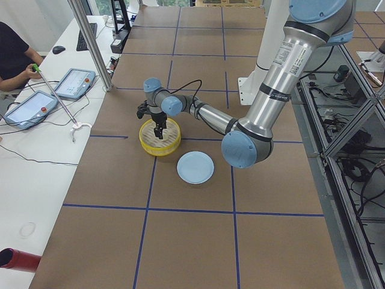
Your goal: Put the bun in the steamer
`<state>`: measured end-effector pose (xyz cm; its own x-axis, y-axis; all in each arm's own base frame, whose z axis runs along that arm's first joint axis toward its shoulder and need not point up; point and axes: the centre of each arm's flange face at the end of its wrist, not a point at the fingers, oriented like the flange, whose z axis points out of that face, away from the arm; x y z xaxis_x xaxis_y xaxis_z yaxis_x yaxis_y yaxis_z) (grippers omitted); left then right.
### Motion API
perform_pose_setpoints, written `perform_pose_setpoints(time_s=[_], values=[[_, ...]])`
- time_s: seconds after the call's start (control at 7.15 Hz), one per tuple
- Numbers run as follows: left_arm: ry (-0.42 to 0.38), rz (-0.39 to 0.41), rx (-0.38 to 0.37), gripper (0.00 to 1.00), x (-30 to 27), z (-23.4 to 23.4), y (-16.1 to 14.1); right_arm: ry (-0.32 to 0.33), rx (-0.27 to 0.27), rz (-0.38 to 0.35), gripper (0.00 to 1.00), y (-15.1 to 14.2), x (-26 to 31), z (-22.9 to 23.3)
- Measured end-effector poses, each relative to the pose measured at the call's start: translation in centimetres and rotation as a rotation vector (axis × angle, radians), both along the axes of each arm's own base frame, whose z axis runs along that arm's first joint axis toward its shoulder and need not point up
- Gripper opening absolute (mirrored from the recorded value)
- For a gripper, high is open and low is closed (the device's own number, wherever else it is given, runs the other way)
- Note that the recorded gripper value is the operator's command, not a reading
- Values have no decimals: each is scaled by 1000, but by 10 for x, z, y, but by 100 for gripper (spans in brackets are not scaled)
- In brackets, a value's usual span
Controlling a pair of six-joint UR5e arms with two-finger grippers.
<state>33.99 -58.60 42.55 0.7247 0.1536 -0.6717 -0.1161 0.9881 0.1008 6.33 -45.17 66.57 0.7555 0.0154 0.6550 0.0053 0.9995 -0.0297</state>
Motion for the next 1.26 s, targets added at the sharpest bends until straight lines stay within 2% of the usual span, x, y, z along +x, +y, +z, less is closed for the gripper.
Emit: perform_pose_setpoints(time_s=[0.28,0.7,0.98,1.26], values=[[38,-21,61,100,-23,-28,6,0,0,0,100,0,0,0],[65,-84,179,100,-122,-51,18,0,0,0,100,0,0,0],[34,-123,211,100,-214,-18,29,0,0,0,100,0,0,0],[5,-80,222,100,-307,54,56,0,0,1,100,0,0,0]])
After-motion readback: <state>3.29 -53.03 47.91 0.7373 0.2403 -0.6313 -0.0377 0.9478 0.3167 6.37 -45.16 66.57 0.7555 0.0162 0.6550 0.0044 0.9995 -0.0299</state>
